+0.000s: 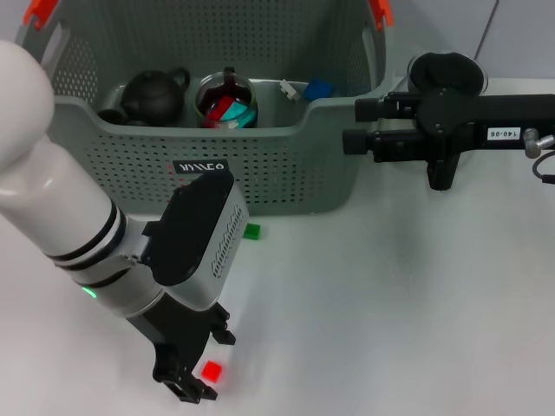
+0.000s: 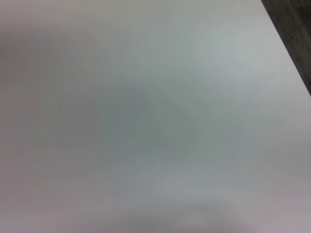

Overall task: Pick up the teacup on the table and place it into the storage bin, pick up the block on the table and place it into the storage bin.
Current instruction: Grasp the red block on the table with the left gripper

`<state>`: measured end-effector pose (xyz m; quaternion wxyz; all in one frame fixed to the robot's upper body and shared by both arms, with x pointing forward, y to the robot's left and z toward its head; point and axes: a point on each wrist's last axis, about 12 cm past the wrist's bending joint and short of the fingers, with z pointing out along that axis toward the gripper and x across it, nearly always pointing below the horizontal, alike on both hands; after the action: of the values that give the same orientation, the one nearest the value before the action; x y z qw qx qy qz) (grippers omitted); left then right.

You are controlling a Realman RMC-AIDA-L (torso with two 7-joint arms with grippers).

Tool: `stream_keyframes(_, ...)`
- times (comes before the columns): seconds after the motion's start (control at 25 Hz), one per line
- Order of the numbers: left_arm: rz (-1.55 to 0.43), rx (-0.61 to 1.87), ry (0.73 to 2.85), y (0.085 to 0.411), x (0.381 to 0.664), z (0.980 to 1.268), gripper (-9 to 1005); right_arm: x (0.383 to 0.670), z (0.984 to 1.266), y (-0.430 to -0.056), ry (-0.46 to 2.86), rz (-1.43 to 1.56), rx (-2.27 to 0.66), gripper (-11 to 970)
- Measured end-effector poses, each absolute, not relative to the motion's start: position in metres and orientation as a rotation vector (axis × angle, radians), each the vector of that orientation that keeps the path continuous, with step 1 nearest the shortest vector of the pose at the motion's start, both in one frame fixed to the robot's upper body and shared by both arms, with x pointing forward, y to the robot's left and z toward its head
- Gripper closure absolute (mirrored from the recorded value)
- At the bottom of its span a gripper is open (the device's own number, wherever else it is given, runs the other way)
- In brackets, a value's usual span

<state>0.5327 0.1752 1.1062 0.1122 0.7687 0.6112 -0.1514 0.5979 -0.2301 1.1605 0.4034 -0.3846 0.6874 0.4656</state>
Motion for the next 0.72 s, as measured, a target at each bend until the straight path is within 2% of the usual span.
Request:
stream_keyframes(0.4, -0.445, 2.253, 1.809, 0.175, 0.535, 1.101, 304, 0.596, 1.159, -0.228, 1.742, 1.184, -1.000, 194)
stream_keyframes(0.72, -0.444, 2.250, 1.811, 0.176, 0.535, 1.101, 305, 0.585, 1.152, -0.222, 1.808, 1.236, -1.150, 199)
